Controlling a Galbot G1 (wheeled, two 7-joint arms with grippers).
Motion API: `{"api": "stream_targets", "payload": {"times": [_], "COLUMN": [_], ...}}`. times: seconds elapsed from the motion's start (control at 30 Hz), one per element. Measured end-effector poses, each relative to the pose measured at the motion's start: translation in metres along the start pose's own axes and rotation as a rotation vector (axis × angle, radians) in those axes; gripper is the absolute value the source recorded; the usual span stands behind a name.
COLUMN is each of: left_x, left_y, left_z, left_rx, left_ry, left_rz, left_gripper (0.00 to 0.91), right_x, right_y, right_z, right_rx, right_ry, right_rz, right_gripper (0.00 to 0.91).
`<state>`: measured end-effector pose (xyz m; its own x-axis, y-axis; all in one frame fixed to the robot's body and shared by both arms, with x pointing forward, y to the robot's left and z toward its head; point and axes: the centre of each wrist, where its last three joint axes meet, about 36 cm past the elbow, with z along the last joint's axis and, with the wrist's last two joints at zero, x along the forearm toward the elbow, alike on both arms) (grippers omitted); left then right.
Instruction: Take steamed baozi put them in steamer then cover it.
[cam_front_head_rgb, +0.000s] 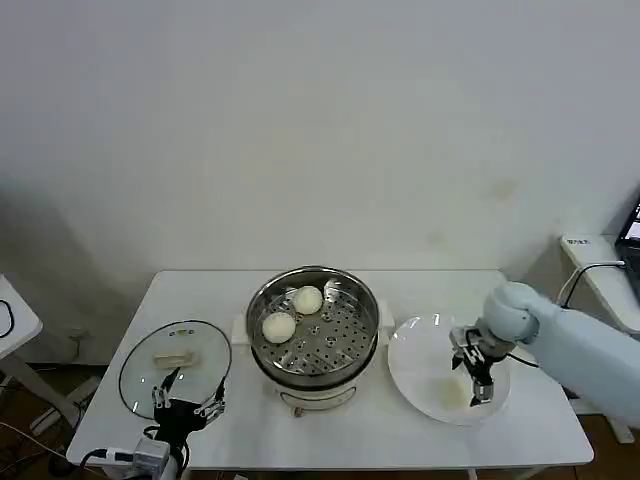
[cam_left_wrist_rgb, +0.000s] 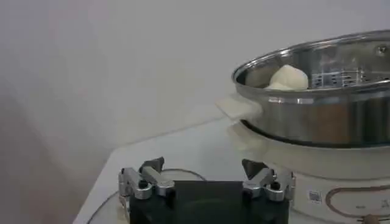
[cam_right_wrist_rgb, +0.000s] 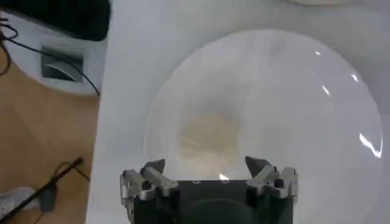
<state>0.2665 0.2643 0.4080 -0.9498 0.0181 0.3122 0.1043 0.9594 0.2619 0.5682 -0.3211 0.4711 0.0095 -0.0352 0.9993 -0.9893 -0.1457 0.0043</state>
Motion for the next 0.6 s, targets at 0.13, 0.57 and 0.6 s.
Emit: {"api": "stream_targets", "payload": {"times": [0.13, 0.57, 0.6], "left_x": [0.0, -0.003, -0.003], "left_y": [0.0, 0.001, 0.001], "left_z": [0.0, 0.001, 0.001], "left_rx": [-0.002, -0.003, -0.003], "left_ry": [0.0, 0.002, 0.002], "left_rz": [0.002, 0.003, 0.003], "left_gripper": [0.907, 0.907, 0.907], "right_x": [-0.004, -0.016, -0.016], "right_y": [-0.002, 0.0, 0.0], "right_z": [-0.003, -0.002, -0.002], "right_rx": [0.003, -0.001, -0.002], "right_ry": [0.002, 0.016, 0.016], "right_rz": [-0.001, -0.016, -0.017], "right_gripper": [0.907, 0.806, 0.736]}}
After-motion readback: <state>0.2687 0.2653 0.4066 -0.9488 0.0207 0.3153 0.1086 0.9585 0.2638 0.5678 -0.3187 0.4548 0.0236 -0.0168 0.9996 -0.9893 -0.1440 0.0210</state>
